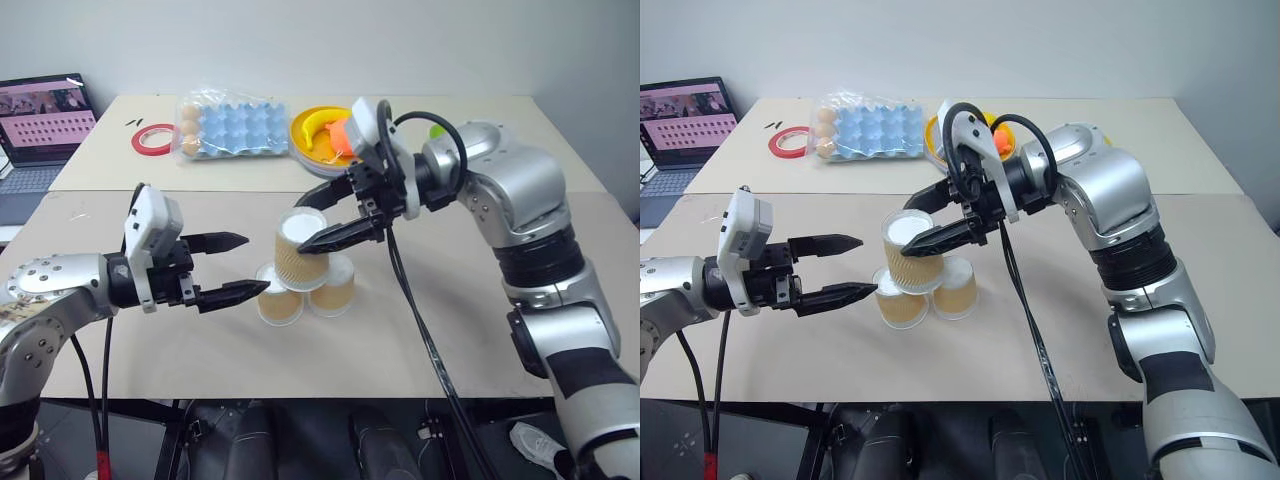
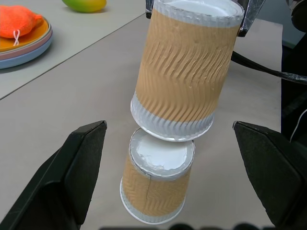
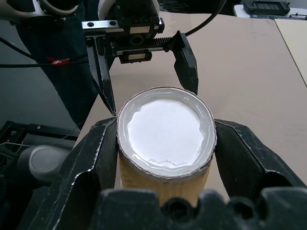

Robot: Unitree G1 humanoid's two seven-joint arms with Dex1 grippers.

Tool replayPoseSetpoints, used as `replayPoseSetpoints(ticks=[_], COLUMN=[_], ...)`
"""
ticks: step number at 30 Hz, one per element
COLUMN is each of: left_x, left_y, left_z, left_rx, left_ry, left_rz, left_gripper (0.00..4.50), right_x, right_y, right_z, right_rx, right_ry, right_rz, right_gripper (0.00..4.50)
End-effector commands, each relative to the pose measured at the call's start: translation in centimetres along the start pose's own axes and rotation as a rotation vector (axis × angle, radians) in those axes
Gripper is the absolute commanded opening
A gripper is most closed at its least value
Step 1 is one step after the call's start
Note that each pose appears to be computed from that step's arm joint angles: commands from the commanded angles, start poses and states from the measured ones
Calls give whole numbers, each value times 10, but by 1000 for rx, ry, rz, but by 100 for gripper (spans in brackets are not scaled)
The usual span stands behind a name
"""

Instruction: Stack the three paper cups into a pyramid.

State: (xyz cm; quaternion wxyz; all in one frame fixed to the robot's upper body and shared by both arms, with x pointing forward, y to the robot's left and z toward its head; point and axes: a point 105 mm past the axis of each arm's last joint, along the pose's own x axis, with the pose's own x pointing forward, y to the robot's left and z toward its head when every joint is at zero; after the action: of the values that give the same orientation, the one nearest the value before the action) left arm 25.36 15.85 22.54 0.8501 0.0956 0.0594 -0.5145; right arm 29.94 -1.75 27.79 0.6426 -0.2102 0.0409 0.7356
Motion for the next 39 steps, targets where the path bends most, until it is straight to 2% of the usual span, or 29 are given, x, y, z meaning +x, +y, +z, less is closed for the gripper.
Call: replayPoseSetpoints(ticks=[1, 4, 7, 13, 17, 19, 21, 24, 27, 28, 30, 33, 36, 39], left_x=[-1, -1, 1, 1, -4, -13, -24, -31, -43, -47, -54, -62, -66, -71], left_y=[-4, -3, -3, -2, 5, 20, 29, 27, 25, 27, 43, 81, 108, 120], left_z=[10, 10, 9, 9, 9, 10, 15, 24, 30, 30, 23, 12, -16, -43], left_rx=[46, 46, 40, 38, 11, -22, -54, -78, -121, -131, -131, -134, -132, -161], left_ry=[-25, -26, -28, -33, -60, -110, -175, -237, -277, -282, -269, -299, -266, -286], left_rz=[-3, 0, -2, 4, 69, 181, 284, 341, 386, 404, 524, 815, 1099, 1325], left_gripper=[450, 450, 450, 450, 450, 450, 450, 450, 450, 450, 450, 450, 450, 450], right_x=[-3, -5, -20, -68, -103, -119, -127, -139, -160, -166, -177, -186, -181, -176], right_y=[1, -1, -1, 30, 35, 13, -17, -33, -46, -48, -53, -54, -52, -48], right_z=[13, 15, 26, 64, 86, 73, 23, -32, -99, -112, -131, -162, -175, -181], right_rx=[-77, -90, -97, -126, -67, 9, 106, 198, 284, 296, 343, 400, 420, 408], right_ry=[-20, -30, -73, -217, -365, -370, -209, -78, 113, 156, 180, 217, 197, 176], right_rz=[-9, -34, -56, -8, -90, -311, -602, -839, -1119, -1184, -1317, -1494, -1584, -1646], right_gripper=[370, 444, 444, 444, 444, 444, 444, 444, 444, 444, 444, 444, 444, 444])
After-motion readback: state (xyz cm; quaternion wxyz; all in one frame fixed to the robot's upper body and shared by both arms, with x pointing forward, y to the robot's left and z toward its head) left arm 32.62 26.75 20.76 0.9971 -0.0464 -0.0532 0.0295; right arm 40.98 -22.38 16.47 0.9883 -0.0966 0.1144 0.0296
